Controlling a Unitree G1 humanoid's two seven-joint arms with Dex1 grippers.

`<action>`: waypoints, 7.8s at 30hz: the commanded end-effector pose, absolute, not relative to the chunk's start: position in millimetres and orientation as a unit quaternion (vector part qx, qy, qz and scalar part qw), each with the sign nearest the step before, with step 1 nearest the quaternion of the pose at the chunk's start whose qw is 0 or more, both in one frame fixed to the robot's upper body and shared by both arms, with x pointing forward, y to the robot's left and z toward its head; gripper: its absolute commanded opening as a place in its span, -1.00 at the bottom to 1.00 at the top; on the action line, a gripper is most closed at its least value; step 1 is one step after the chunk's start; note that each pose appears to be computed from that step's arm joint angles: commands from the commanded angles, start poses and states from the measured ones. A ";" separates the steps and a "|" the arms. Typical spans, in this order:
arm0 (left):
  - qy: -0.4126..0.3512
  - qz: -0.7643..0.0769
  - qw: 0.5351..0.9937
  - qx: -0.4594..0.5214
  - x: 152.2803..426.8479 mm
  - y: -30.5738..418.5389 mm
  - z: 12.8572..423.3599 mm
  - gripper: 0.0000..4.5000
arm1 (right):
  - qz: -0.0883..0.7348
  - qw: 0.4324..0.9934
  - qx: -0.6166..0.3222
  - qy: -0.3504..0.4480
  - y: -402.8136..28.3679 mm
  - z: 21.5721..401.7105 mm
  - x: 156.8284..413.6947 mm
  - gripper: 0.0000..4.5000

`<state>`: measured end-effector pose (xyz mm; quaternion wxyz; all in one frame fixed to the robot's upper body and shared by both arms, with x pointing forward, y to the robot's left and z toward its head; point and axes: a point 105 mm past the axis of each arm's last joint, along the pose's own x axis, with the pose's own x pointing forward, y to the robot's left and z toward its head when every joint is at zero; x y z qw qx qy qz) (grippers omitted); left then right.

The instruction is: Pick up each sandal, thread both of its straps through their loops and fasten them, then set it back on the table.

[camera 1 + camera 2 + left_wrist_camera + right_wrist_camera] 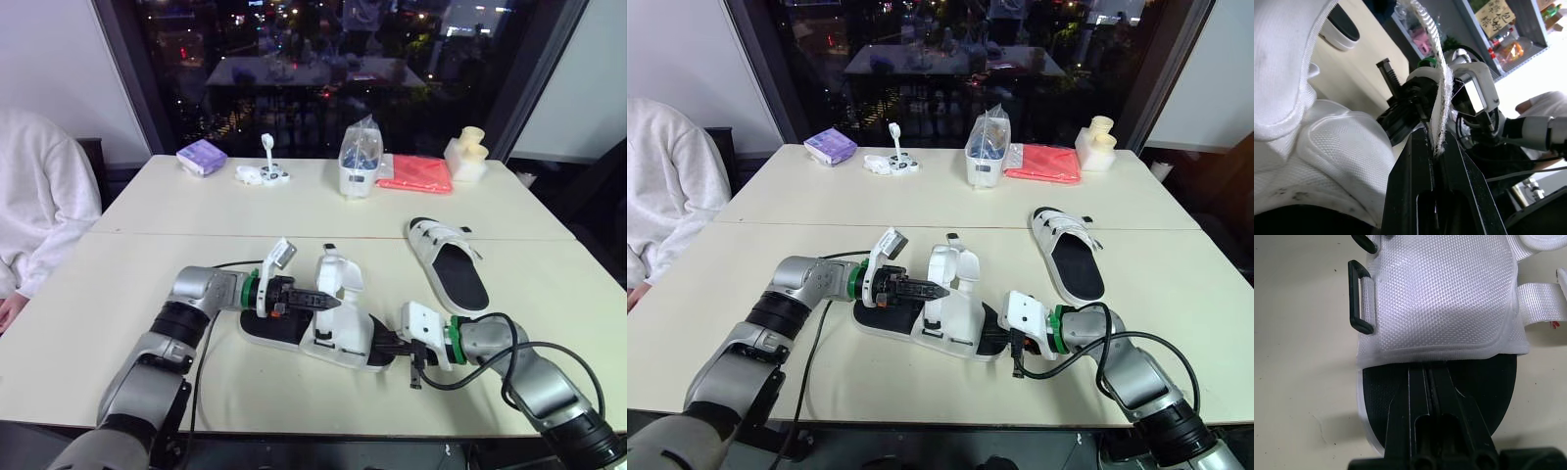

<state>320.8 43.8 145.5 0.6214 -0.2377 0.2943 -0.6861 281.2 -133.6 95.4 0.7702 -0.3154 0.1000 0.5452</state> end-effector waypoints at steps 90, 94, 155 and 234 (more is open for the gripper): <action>0.179 -0.728 0.662 0.015 261.5 66.2 81.6 0.97 | 0.540 0.765 -0.332 0.115 -139.7 91.6 277.9 -1.00; 0.174 -0.724 0.667 0.017 266.7 57.0 77.9 0.97 | 0.541 0.764 -0.332 0.115 -139.4 91.5 277.1 -1.00; 0.225 -0.753 0.615 -0.068 326.7 33.8 144.7 -0.70 | 0.534 0.764 -0.343 0.117 -143.8 91.8 280.5 -1.00; 0.152 -0.720 0.659 0.155 311.1 116.3 133.0 -0.98 | 0.518 0.781 -0.333 0.104 -140.4 94.9 283.7 -1.00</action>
